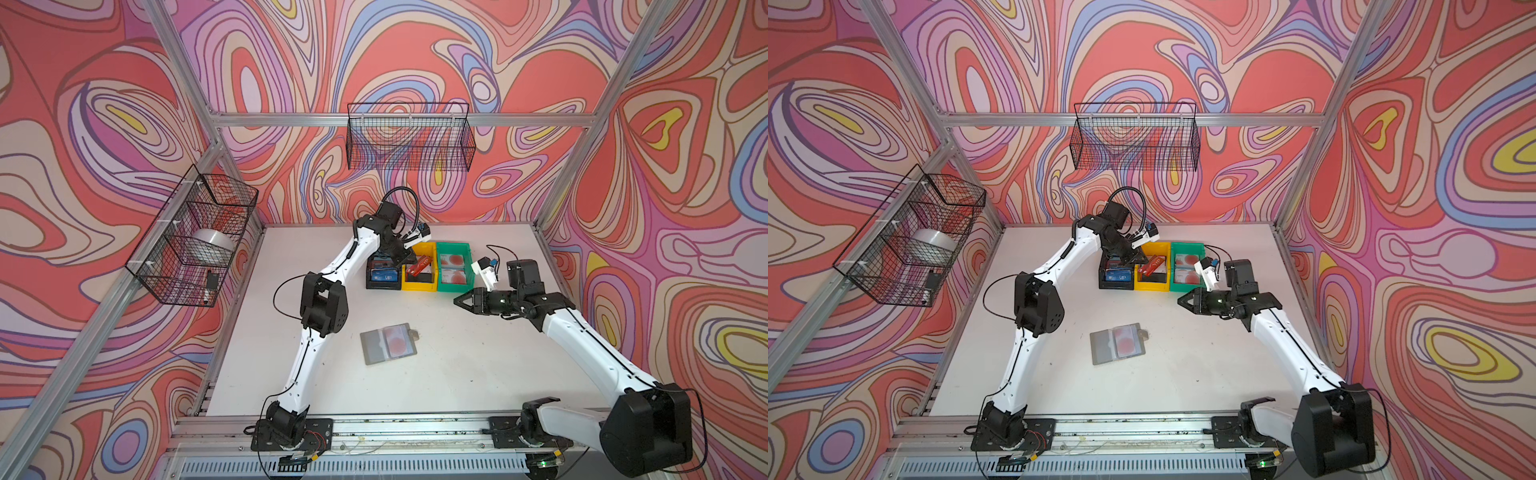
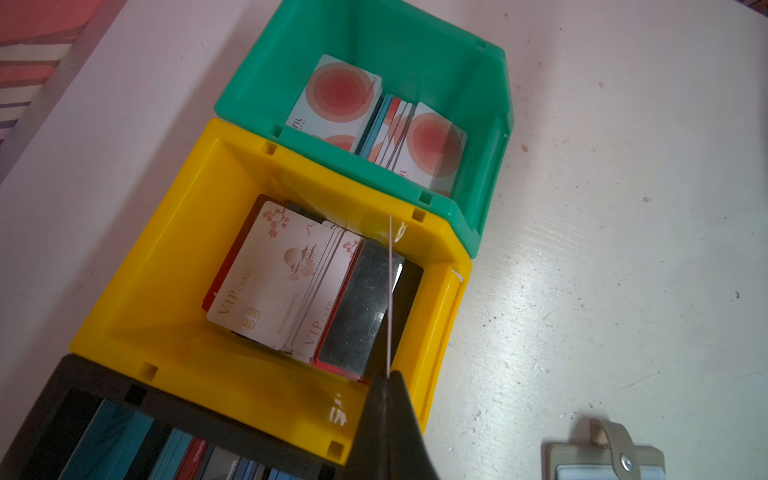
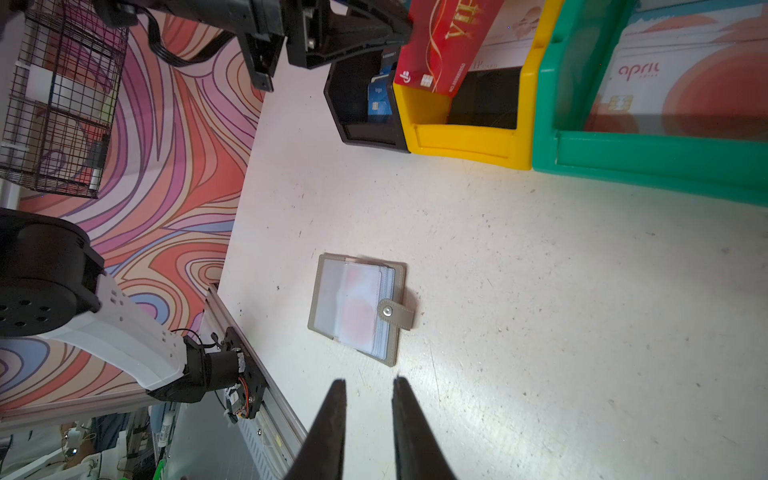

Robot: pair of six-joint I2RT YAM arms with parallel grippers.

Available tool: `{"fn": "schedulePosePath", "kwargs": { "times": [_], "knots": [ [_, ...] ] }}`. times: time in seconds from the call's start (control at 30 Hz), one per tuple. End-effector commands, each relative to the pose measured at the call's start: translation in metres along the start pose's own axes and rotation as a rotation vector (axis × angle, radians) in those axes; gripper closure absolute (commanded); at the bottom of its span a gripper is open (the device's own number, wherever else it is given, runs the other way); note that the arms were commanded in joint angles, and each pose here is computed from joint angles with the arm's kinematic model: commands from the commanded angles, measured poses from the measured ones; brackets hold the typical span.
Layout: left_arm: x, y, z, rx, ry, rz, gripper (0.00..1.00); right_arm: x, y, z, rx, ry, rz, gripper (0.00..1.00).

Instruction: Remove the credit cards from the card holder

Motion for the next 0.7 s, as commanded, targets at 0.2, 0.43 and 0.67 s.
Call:
{"fn": "schedulePosePath", "kwargs": {
  "times": [0.2,0.43,0.67],
  "knots": [
    [0.002,-0.013,0.006,0.001,-0.068,0.0,1.0,0.001,0.003,-0.002,0.015,-0.005,-0.02,0.77],
    [0.007,-0.022,0.007,0.015,-0.065,0.009,1.0,0.002,0.002,-0.004,0.022,-0.009,-0.019,0.77],
    [0.014,-0.024,0.007,0.003,-0.079,0.049,1.0,0.004,0.0,-0.005,0.018,-0.014,-0.015,0.77]
  ]
}}
Point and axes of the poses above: each gripper's point midway between its finger pads, its own y axis back along the fingers, its own z axis along the line the jaws close on, x = y × z, the point moved 4 cm from there along y, back along the fingers, and after that the axes turned 6 degrees about y, right-handed, at the moved point
